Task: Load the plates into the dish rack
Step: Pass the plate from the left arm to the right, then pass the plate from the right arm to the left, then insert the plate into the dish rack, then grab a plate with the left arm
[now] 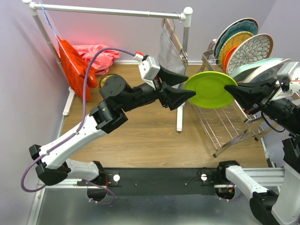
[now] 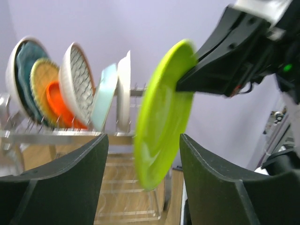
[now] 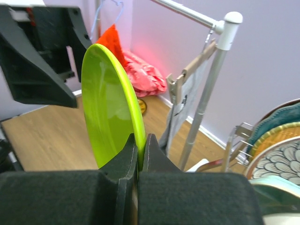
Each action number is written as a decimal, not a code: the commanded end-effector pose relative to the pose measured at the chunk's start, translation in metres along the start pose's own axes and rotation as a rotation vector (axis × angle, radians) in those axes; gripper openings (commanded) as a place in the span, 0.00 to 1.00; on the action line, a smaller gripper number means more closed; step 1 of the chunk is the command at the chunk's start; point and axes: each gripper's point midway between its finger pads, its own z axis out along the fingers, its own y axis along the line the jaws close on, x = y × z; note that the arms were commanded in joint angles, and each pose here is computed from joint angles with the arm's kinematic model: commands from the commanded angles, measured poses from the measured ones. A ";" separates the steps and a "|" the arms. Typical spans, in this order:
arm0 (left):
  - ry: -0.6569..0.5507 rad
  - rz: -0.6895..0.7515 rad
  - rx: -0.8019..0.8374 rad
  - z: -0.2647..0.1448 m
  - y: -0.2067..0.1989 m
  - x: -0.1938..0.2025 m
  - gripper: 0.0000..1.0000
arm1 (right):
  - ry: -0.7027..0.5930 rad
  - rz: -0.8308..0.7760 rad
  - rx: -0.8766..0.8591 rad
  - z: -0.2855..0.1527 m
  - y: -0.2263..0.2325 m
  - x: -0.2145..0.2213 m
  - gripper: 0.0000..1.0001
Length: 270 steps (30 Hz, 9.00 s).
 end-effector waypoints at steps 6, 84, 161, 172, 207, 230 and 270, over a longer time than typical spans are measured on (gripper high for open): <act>-0.042 0.073 0.201 0.025 -0.036 -0.020 0.52 | -0.060 -0.086 0.193 -0.009 -0.032 -0.028 0.01; -0.164 0.097 -0.260 0.193 -0.016 0.037 0.00 | -0.568 -0.219 1.098 -0.133 -0.132 -0.165 0.90; -0.019 0.718 -0.619 0.201 0.023 0.164 0.04 | -0.477 -0.116 1.110 -0.116 -0.148 -0.111 0.92; -0.023 0.720 -0.599 0.203 0.021 0.165 0.22 | -0.478 -0.119 1.118 -0.118 -0.148 -0.112 0.92; -0.074 0.414 -0.547 0.128 -0.013 0.064 0.60 | -0.307 -0.249 0.765 -0.057 -0.120 -0.087 0.91; 0.033 -0.448 -1.001 -0.167 0.212 0.186 0.65 | 0.098 -0.090 -0.221 0.056 -0.025 0.047 0.95; -0.560 -1.188 -1.909 -0.367 0.511 0.296 0.59 | 0.090 -0.246 0.160 0.032 -0.076 0.022 1.00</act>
